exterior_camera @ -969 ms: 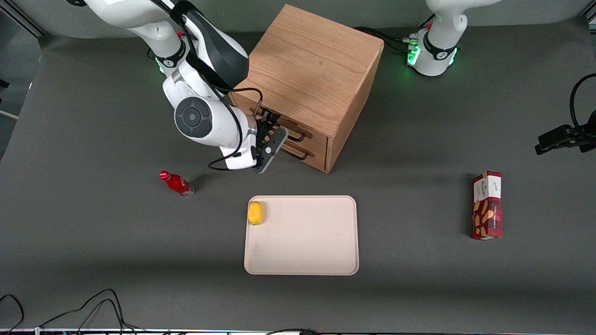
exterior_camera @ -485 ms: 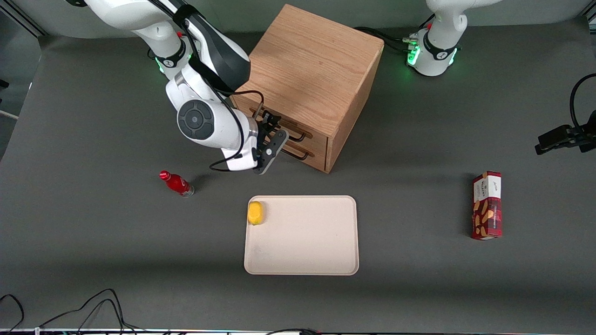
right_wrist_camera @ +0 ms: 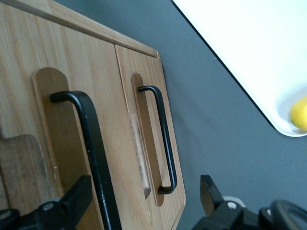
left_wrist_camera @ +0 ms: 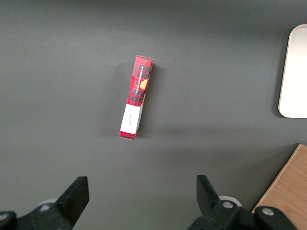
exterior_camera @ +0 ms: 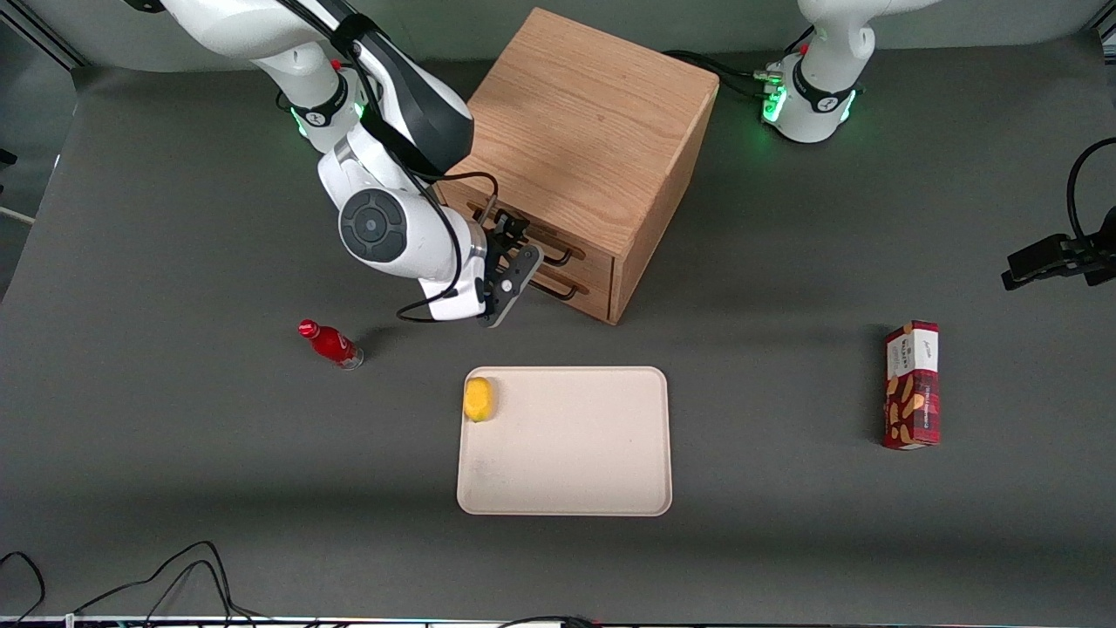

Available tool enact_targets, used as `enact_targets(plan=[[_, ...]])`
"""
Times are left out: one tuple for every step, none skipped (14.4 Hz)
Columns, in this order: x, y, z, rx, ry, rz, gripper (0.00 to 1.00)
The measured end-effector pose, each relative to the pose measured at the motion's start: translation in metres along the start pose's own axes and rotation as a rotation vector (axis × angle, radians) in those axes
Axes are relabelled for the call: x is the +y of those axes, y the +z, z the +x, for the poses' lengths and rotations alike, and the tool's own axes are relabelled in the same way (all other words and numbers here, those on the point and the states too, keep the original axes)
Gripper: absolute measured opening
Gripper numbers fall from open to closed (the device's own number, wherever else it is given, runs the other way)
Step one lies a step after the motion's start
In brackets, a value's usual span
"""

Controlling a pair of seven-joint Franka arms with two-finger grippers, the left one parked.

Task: Open upper drawer

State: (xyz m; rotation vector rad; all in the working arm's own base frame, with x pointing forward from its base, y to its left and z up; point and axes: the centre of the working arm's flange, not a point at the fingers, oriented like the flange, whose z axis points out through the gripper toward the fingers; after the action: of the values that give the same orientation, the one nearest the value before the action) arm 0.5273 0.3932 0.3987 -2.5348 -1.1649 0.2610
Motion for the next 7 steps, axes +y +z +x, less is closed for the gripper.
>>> enact_targets(plan=[[0.0000, 0.0020, 0.0002, 0.003, 0.000, -0.002, 1.00], [0.0005, 0.0034, 0.0003, 0.007, 0.000, -0.003, 1.00], [0.0010, 0.0048, 0.0002, 0.007, -0.002, -0.003, 1.00], [0.0017, 0.0061, 0.0005, 0.010, -0.006, -0.005, 1.00], [0.0027, 0.0073, 0.0011, 0.015, -0.009, -0.006, 1.00], [0.0036, 0.0089, 0.0015, 0.015, -0.013, -0.007, 1.00], [0.0044, 0.0105, 0.0018, 0.016, -0.017, -0.009, 1.00]])
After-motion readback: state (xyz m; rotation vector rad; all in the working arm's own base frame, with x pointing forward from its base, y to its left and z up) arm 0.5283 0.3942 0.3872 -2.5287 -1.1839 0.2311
